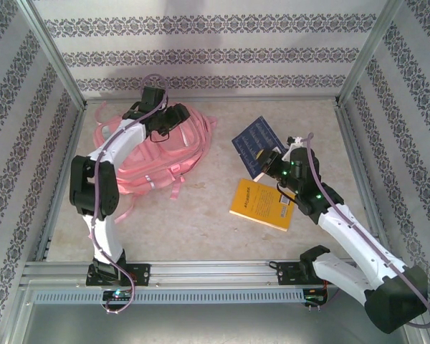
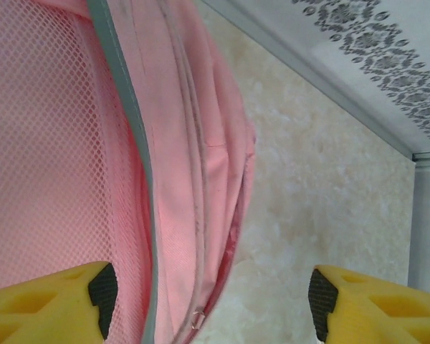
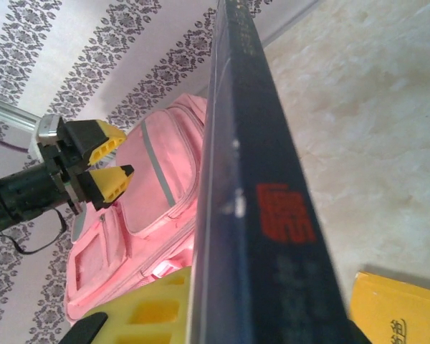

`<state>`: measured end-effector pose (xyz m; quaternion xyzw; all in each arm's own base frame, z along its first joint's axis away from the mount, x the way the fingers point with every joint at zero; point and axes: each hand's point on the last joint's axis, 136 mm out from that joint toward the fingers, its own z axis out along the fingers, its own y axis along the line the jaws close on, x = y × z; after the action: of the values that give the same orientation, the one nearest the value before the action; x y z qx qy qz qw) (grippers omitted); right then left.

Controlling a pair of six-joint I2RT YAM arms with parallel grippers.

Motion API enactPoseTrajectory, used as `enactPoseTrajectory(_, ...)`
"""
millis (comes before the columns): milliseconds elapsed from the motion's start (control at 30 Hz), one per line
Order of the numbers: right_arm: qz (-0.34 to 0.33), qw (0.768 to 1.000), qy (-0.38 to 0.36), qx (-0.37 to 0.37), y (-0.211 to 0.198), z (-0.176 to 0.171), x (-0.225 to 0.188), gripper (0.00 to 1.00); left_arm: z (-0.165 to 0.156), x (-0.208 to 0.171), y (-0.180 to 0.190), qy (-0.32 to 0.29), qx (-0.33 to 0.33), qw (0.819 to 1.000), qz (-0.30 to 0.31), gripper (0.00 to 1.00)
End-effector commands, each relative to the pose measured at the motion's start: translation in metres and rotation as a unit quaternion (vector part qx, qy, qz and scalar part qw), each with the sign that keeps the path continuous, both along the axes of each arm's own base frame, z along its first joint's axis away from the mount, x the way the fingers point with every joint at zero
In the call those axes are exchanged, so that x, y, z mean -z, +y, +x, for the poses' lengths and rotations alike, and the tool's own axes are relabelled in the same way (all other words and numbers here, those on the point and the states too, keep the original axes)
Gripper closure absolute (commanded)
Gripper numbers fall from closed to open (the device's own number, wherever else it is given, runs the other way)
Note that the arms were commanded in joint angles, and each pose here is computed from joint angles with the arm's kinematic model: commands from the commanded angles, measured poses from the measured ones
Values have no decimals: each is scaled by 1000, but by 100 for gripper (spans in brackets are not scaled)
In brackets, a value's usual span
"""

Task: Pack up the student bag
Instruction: Open the student bag at the top-center of the table.

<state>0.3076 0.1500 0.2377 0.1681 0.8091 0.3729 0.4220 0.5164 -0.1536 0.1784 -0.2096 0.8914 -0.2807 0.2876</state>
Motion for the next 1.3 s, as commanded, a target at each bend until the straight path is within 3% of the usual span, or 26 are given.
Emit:
enactPoseTrajectory(0,-4,1000,-23,-3,-5,-2,-11,100,8,-2,-2,5,20,1000,-3,29)
enactPoseTrajectory(233,-3,1000,-16,-4,-9,0,-8,100,33,18,-13,11,40,999,-18,36)
enactPoseTrajectory(433,1,1000,-18,-6,-9,3,-13,100,46,33,-12,37,53,998,14,37)
enactPoseTrajectory(633,5,1000,-14,-5,-9,4,-11,100,41,40,-2,52,46,997,36,39)
enactPoseTrajectory(967,14,1000,-6,-10,-4,9,-2,100,38,63,12,72,25,997,12,46)
enactPoseTrajectory(1267,12,1000,-8,-10,-4,10,-5,100,56,68,3,80,48,996,7,79)
